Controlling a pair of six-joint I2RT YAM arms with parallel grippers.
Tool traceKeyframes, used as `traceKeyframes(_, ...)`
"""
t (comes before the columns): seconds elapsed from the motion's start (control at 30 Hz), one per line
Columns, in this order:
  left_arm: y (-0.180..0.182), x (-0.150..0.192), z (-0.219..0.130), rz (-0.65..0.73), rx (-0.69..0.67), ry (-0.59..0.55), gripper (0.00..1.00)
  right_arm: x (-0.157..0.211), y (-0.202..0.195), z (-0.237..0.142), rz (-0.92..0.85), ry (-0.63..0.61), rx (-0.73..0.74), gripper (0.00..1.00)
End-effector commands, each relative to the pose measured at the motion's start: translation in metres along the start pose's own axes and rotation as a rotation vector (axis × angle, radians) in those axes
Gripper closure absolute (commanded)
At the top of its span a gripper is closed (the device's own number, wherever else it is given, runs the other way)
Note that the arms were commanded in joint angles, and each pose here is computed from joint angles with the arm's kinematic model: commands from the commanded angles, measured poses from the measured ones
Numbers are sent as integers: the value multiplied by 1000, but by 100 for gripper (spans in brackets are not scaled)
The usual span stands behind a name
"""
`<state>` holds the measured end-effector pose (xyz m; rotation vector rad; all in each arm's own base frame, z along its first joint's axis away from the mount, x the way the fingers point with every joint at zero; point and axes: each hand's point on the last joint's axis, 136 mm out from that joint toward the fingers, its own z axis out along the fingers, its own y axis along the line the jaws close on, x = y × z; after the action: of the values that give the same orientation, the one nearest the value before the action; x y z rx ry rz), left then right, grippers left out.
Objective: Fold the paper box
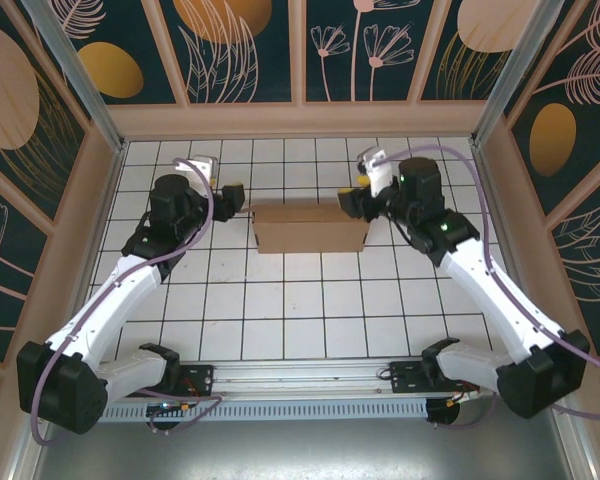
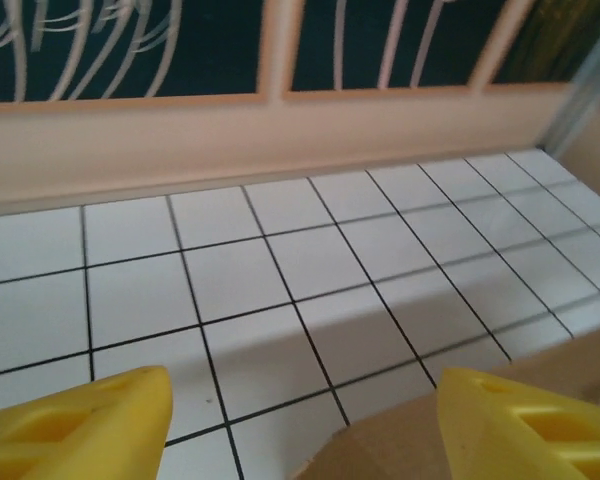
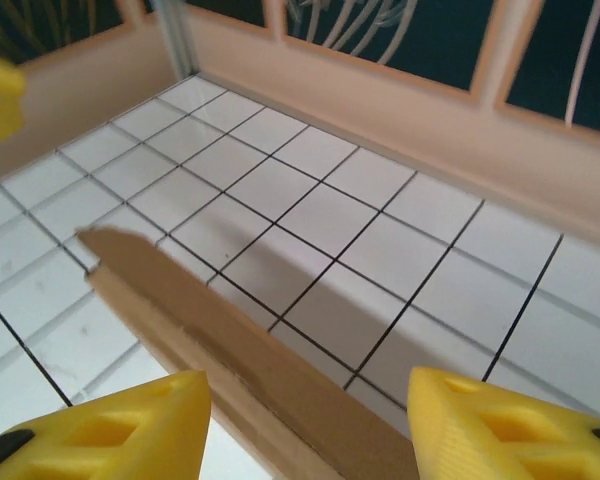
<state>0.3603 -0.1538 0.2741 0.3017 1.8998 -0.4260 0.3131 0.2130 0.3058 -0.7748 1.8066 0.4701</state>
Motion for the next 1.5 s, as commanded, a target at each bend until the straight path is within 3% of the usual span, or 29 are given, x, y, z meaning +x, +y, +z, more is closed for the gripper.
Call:
traceKeyframes(0.0, -16, -5, -7, 271, 73, -20, 28, -25, 1, -18, -334, -168, 44, 46)
traceKeyframes(0.1, -21, -15, -12, 391, 88, -122, 31, -22, -9, -22, -435, -206, 50, 45)
traceKeyframes(0.2, -38, -2, -16, 586, 179, -181, 34, -10, -17, -20, -503, -197, 11, 45)
traceKeyframes(0.37, -43, 36, -11, 791, 265, -122, 35, -26, -8, -28, -535, -264, -33, 46)
traceKeyframes(0.53, -34, 58, -9, 811, 312, -62, 46, -24, 11, -30, -551, -280, -63, 47)
traceKeyframes(0.93, -22, 76, 16, 818, 324, 43, 50, 4, 13, -33, -534, -247, -37, 48)
traceKeyframes(1.3, -21, 71, 31, 812, 338, 58, 70, 0, -5, -34, -441, -226, 30, 61)
traceKeyframes(1.47, -19, 78, 35, 804, 347, 91, 89, -1, -20, -35, -408, -178, 84, 68)
